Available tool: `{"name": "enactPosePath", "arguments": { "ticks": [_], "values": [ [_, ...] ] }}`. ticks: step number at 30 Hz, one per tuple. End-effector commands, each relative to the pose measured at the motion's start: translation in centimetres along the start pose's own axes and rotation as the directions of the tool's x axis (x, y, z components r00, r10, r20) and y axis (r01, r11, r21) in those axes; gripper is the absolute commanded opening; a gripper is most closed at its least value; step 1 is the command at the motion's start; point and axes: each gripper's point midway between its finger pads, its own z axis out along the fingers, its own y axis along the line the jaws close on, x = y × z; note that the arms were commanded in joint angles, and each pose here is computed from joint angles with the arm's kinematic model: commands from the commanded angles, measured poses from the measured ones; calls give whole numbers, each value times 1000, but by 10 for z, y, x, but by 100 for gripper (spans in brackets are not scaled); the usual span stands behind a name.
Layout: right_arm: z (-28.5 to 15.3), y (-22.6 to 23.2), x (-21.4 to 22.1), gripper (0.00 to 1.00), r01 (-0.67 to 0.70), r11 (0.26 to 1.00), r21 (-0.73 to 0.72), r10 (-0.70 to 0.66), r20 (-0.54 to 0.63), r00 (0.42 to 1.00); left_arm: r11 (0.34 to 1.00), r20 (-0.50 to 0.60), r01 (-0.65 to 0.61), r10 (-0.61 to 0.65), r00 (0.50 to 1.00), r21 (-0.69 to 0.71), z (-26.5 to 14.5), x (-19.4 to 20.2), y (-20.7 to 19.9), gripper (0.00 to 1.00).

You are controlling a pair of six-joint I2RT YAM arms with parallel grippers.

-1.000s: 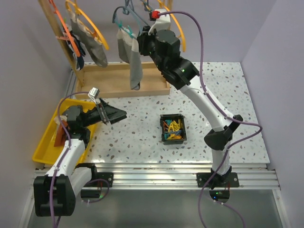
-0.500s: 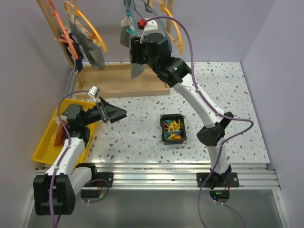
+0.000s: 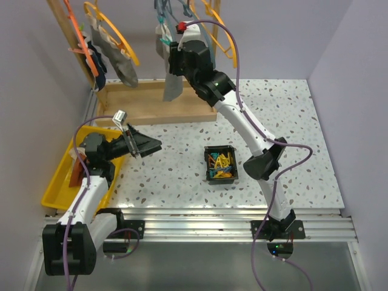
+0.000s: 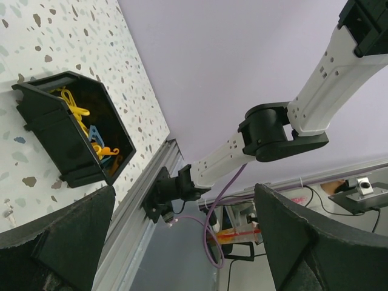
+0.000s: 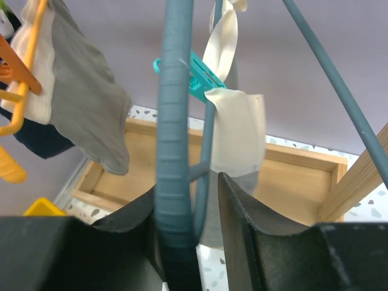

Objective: Remove the underwear clipped to the hanger
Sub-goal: Pick up the underwear from the clothesline.

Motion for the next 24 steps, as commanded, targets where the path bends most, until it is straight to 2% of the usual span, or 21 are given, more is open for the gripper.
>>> {"name": "enactPosePath", "arguments": {
  "ticks": [1, 4, 5, 6, 7, 15, 24],
  "values": [
    [-9, 0, -54, 36, -61, 998, 1, 60, 163, 985, 999, 0, -51, 51, 999, 17, 0, -2, -12, 100],
    [-10, 1, -56, 26, -61, 998, -20, 64, 163, 985, 998, 5, -56, 56, 998, 22, 0, -3, -15, 100],
    [-14, 1, -61, 12, -62, 998, -30, 67, 170, 983, 998, 13, -49, 48, 999, 26, 0, -4, -17, 100],
    [-15, 3, -63, 3, -63, 997, -40, 69, 175, 982, 998, 22, -46, 45, 999, 30, -1, -6, -18, 100],
    [-18, 6, -69, 0, -70, 996, -62, 80, 187, 979, 998, 35, -46, 45, 998, 47, -1, -8, -23, 100],
    [-55, 16, -136, 0, -155, 975, -160, 202, 344, 917, 991, 137, -83, 69, 988, 102, -1, -28, -53, 100],
    [-86, 14, -176, 0, -104, 982, -156, 165, 458, 873, 996, 174, -70, 61, 983, 49, -3, -30, -52, 100]
  ]
}}
